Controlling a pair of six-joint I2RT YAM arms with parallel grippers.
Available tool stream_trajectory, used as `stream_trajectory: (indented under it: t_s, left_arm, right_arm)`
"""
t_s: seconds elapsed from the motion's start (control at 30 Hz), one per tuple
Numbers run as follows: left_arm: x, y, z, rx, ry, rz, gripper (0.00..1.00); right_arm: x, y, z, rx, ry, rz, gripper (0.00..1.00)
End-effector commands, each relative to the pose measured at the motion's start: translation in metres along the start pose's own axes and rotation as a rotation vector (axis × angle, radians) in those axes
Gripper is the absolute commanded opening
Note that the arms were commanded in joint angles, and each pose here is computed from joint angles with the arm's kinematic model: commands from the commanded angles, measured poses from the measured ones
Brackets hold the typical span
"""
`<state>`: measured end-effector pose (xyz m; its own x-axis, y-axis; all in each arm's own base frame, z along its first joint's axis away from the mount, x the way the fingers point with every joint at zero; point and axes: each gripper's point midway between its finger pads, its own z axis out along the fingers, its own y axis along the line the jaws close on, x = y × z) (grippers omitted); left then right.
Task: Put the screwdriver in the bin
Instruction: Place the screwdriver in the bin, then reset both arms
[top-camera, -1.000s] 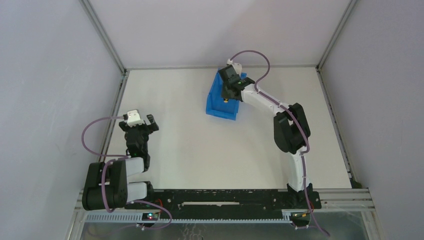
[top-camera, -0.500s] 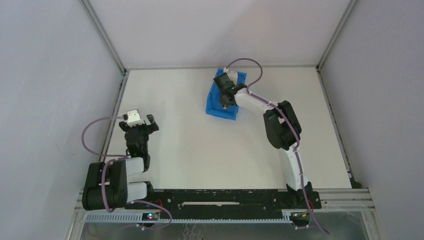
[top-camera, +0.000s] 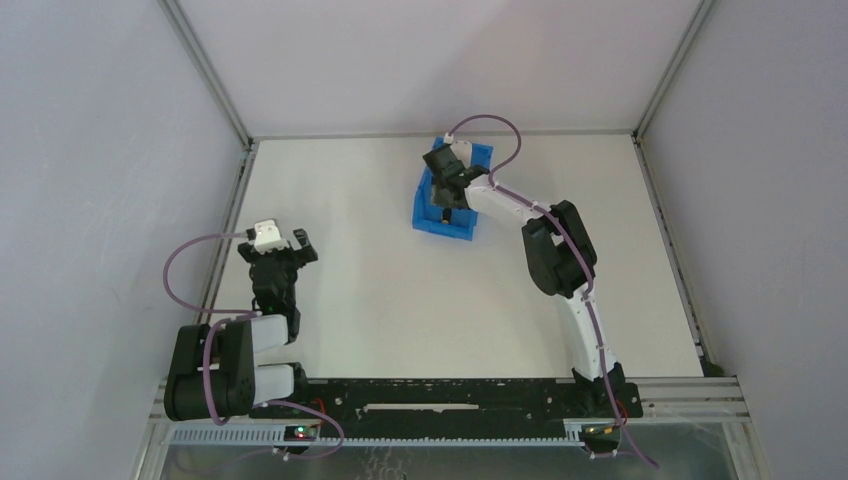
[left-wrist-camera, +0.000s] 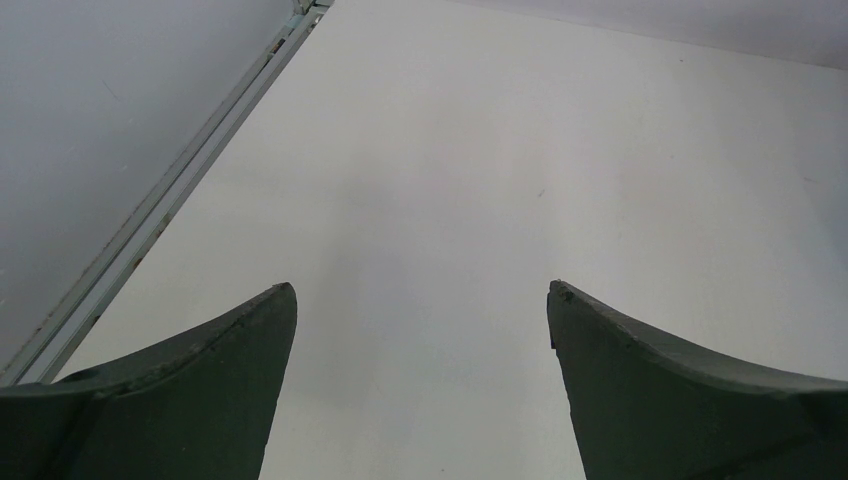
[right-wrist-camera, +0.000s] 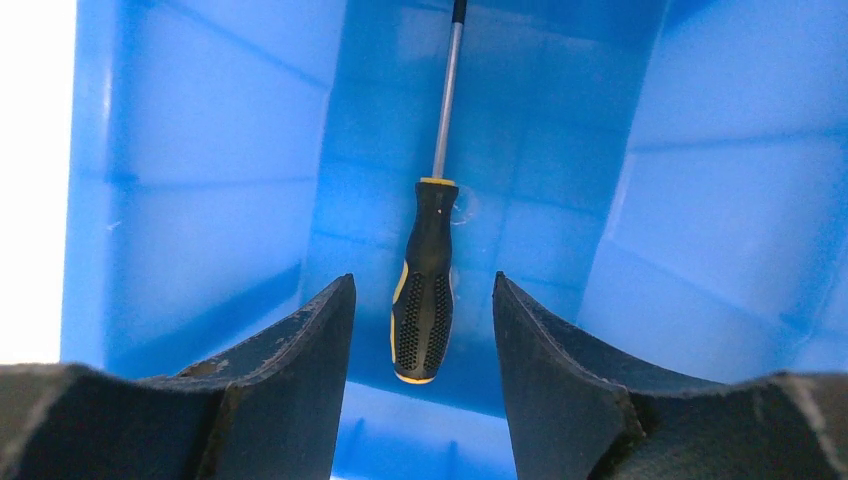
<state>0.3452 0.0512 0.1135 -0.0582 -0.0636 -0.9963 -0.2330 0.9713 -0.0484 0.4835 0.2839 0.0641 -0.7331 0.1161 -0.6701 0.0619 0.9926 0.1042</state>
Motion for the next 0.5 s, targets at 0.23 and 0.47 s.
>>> stream_trajectory:
  t_s: [0.23, 0.47]
  left_arm:
    - [-0.022, -0.001, 0.007, -0.006, -0.066, 0.012, 1.0]
    - [-0.022, -0.001, 0.007, -0.005, -0.066, 0.014, 1.0]
  right_arm:
    - [-0.057, 0.014, -0.058, -0.024, -0.14, 0.007, 0.62]
    - [-0.087, 0.016, -0.097, -0.039, -0.206, -0.005, 0.62]
